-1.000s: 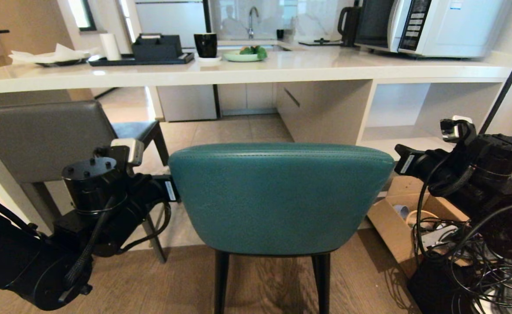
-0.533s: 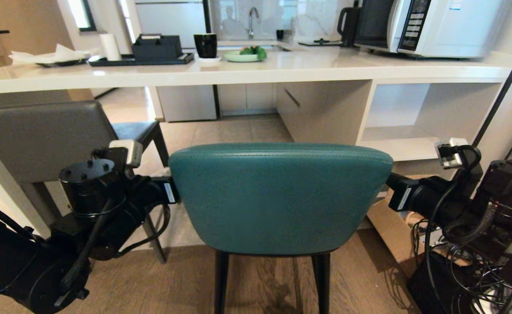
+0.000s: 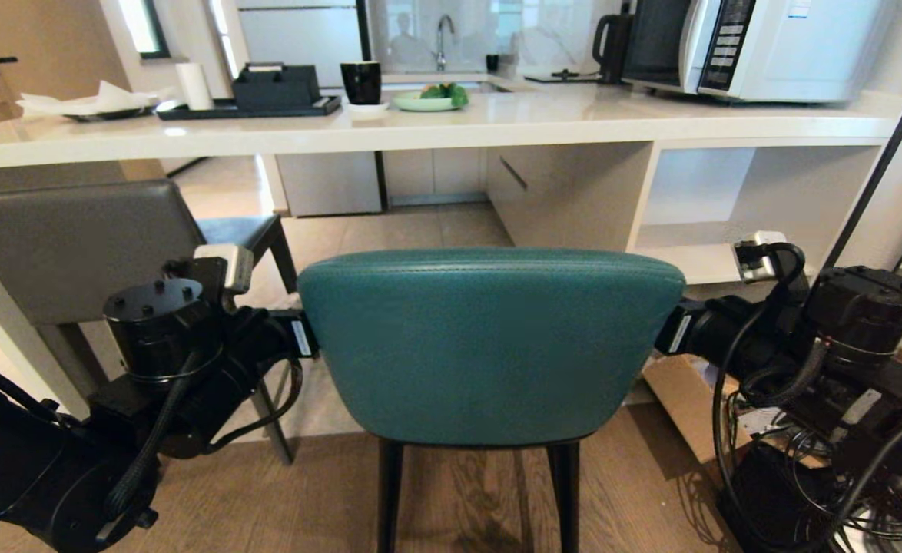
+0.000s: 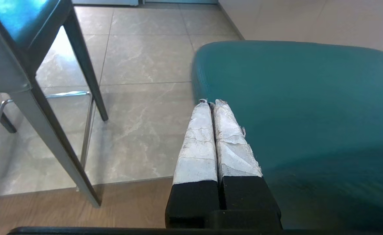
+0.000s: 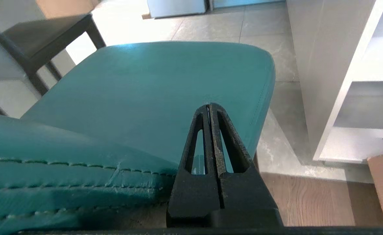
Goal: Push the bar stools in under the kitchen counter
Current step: Push the blue chair back under the dining table
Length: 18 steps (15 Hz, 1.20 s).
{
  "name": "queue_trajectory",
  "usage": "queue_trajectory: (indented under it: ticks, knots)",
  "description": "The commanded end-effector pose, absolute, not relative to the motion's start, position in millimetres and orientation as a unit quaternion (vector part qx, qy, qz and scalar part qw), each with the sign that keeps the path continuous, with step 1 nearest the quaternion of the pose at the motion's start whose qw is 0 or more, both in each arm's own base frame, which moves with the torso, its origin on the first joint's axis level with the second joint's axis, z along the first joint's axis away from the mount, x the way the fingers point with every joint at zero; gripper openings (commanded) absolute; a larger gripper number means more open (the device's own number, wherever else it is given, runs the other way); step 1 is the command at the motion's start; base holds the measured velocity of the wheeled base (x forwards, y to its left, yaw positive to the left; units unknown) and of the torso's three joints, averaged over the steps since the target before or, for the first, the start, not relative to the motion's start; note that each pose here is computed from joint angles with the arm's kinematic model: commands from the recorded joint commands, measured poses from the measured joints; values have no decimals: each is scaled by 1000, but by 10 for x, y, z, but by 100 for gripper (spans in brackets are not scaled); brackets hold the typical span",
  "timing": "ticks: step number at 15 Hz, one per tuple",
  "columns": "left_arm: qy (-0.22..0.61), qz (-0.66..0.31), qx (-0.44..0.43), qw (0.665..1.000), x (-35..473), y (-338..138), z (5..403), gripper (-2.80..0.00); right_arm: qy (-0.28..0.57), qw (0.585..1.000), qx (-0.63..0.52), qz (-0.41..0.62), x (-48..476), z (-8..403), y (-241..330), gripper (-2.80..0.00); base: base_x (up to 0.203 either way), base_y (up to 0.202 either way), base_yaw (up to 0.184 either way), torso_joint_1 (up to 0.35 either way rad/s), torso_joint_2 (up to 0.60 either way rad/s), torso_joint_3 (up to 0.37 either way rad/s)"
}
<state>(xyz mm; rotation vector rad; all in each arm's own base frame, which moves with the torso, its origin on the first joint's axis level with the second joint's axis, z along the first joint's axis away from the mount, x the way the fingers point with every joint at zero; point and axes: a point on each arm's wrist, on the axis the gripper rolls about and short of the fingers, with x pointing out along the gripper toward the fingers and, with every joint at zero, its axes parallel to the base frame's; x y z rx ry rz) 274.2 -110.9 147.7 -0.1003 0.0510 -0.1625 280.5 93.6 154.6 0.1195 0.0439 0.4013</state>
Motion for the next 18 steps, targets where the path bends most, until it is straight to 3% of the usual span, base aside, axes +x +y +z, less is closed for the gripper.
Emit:
queue_trajectory:
  ticks: [1,18]
  knots:
    - [21,-84,-52,995,2729,-1118,1493,-280,33,977,57,203,2905,1454,996,-280,0,0,0,0,0,0]
    - [44,-132,-44,989,2650,-1409,1366,-280,-1,982,61,181,3522,1463,1191,-280,0,0,0,0,0,0]
